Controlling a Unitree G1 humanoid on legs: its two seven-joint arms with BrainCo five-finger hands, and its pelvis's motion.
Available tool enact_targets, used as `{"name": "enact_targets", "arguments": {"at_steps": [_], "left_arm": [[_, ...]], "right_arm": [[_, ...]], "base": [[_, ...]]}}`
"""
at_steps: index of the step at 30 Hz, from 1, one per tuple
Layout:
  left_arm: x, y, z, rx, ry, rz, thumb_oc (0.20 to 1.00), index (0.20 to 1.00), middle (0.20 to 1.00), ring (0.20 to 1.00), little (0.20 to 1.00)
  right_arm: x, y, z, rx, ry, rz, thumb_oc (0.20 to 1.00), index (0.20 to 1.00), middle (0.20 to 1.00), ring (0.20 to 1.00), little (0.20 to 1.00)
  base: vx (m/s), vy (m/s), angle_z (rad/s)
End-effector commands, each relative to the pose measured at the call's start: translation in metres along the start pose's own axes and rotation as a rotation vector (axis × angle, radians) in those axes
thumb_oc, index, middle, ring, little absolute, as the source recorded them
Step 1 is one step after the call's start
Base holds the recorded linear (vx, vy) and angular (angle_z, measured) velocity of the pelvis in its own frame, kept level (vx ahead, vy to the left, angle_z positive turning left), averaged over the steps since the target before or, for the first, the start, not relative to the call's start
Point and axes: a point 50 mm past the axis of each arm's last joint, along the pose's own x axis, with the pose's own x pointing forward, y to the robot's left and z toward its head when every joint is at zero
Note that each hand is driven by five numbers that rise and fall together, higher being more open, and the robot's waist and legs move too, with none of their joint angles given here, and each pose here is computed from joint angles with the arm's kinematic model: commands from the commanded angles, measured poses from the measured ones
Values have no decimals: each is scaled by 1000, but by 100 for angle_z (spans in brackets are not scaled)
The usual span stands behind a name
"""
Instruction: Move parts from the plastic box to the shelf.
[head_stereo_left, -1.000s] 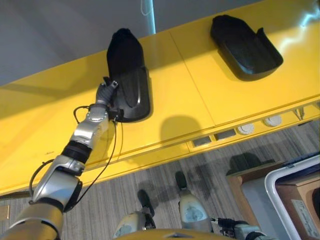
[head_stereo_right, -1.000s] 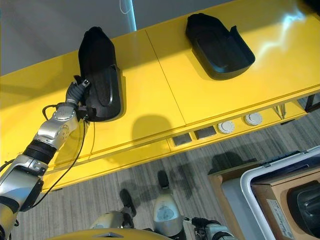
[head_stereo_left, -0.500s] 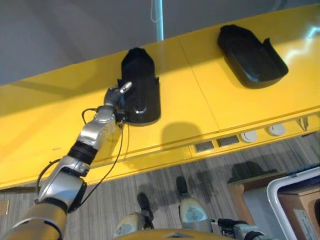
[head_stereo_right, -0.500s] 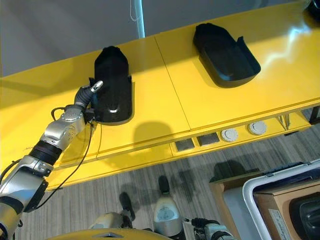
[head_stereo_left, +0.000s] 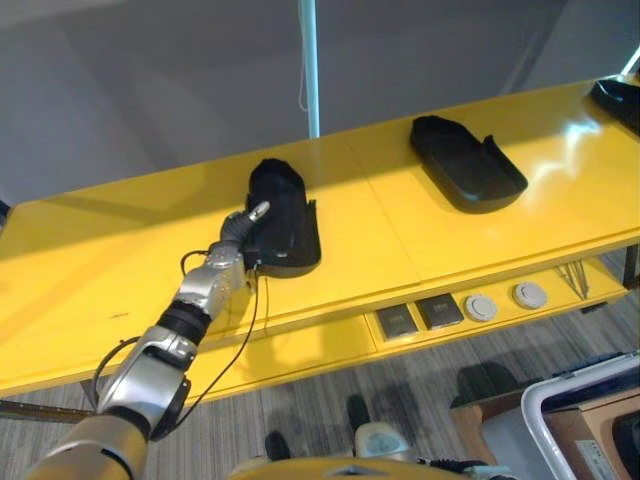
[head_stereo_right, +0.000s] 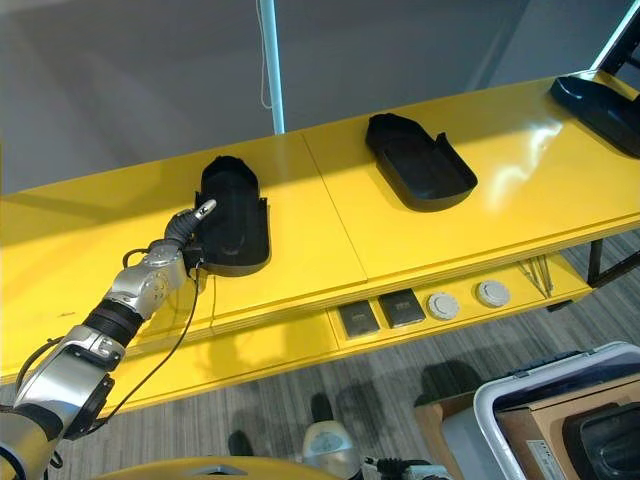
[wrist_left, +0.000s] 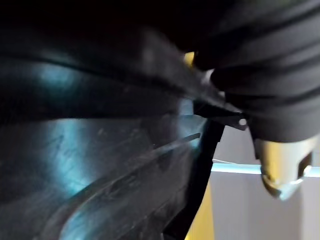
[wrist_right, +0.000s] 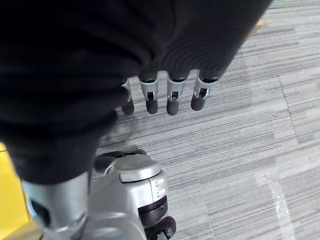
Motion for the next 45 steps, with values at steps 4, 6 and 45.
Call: {"name": "enact_targets", "arguments": {"at_steps": [4, 6, 45], "left_arm": [[6, 13, -8, 129, 7, 89, 1000, 1000, 1000, 1000, 1000], [7, 16, -7, 175, -9, 106, 1000, 1000, 1000, 1000, 1000], [-118, -19, -26, 107, -503, -724, 200, 200, 200, 200, 200]], "right_arm": [[3, 15, -13, -73, 85, 94, 1000, 1000, 1000, 1000, 1000], [2, 18, -12, -72, 89, 117, 1000, 1000, 1000, 1000, 1000], [0, 12, 2, -299, 170, -156, 1000, 1000, 1000, 1000, 1000]], "base": [[-2, -1, 1], [-5, 1, 4], [13, 23, 11]]}}
